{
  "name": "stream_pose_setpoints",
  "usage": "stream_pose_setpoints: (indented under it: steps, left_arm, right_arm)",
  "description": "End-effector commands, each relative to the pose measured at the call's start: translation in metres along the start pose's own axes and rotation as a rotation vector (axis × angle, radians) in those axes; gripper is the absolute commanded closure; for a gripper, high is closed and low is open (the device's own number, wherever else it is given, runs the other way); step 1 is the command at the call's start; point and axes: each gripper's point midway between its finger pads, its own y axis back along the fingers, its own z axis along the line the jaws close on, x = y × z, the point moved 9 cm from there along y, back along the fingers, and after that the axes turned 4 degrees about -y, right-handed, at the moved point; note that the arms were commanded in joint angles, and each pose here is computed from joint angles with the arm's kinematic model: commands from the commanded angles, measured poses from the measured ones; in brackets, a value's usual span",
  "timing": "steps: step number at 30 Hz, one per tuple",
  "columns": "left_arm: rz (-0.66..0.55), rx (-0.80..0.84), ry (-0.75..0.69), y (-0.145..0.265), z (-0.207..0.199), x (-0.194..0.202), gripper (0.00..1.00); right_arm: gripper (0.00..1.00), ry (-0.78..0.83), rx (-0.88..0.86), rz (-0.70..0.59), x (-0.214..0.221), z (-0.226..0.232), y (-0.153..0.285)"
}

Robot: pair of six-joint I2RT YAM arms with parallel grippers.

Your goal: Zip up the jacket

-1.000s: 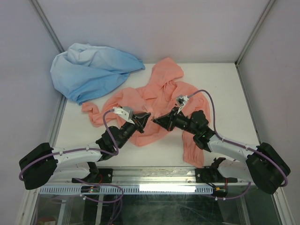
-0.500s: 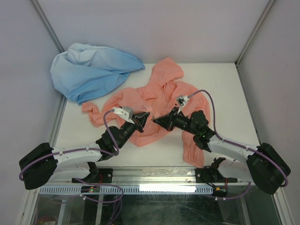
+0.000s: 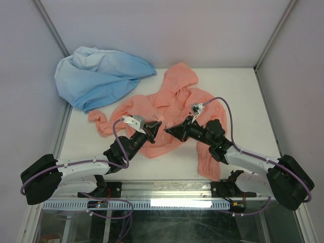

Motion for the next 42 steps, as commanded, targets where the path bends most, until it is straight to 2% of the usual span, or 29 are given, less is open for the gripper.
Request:
stream_pose_setpoints:
  steps: [1, 42]
  left_arm:
    - [-0.087, 0.015, 0.017, -0.0055, -0.0076, -0.0235, 1.00]
    - [-0.077, 0.002, -0.011, -0.0095, -0.0081, -0.0232, 1.00]
  right_arm:
    - [1.00, 0.016, -0.025, -0.053, -0.0108, 0.0089, -0.0025]
    - [1.00, 0.029, -0.046, -0.061, -0.0141, 0.0143, -0.0023]
